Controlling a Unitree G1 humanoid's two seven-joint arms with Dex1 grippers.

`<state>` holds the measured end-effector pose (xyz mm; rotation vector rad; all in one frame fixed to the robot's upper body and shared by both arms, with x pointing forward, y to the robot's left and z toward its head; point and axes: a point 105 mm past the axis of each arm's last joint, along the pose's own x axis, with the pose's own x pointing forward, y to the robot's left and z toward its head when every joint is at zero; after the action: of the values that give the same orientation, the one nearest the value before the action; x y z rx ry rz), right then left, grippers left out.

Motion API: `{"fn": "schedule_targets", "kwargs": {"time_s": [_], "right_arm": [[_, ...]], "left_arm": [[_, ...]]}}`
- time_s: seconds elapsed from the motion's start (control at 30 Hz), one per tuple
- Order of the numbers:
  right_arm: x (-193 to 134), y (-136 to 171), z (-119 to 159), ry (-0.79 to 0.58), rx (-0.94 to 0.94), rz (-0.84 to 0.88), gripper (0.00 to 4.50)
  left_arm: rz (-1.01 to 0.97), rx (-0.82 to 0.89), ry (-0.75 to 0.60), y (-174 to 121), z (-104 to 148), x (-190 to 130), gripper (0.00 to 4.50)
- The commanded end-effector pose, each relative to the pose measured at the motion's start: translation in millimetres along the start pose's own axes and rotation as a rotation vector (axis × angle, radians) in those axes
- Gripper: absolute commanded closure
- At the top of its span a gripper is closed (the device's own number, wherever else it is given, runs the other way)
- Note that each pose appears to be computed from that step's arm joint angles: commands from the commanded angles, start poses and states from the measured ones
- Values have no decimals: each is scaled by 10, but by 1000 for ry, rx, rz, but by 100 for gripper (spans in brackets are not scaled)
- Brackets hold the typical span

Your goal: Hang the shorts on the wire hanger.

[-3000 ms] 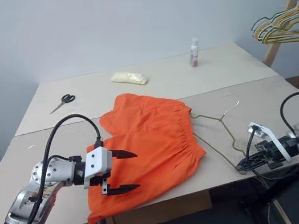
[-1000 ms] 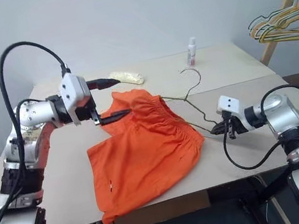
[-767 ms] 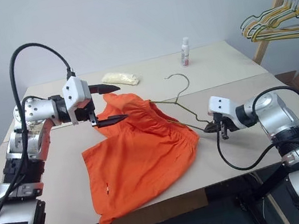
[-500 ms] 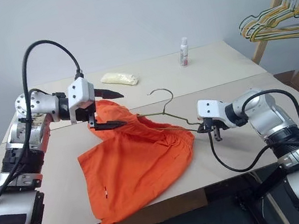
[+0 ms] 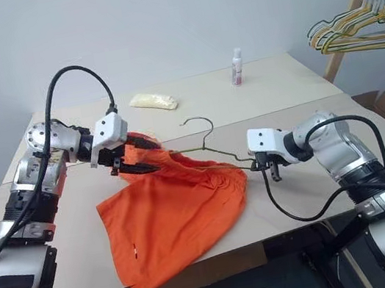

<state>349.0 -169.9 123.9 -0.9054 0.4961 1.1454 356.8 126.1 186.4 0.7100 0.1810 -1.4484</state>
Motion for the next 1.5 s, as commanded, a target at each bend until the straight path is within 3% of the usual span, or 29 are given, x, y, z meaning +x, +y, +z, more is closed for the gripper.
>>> {"fn": "schedule_targets", "kwargs": {"time_s": [0.03, 0.2, 0.47, 0.6, 0.77, 1.0, 1.13, 1.23, 1.37, 1.5], "right_arm": [[-138, -89, 241, -40, -71, -39, 450], [-216, -56, 441, -85, -112, -35, 450], [-253, -39, 486, -82, -127, -48, 450], [-257, 3, 477, -106, -224, -51, 450], [-309, 69, 442, -127, -230, -46, 290], [-550, -204, 237, -168, 55, -264, 48], [-715, -171, -18, -191, 301, -327, 48], [-644, 48, -119, -256, 481, -289, 48], [-294, 350, -133, -333, 599, -255, 48], [13, 473, 34, -461, 690, -227, 48]], "left_arm": [[16, 30, 23, 55, 39, -23, 288], [12, 46, 52, 54, -23, 67, 447], [55, 76, 91, 95, -81, 116, 447], [64, 108, 109, 100, -90, 93, 447], [91, 145, 111, 135, -7, -34, 450], [127, 147, 131, 197, 10, -186, 450], [152, 139, 125, 220, 8, -232, 450], [178, 134, 107, 235, 11, -261, 450], [189, 122, 73, 230, 51, -309, 450], [201, 126, 72, 229, 54, -334, 450]]}}
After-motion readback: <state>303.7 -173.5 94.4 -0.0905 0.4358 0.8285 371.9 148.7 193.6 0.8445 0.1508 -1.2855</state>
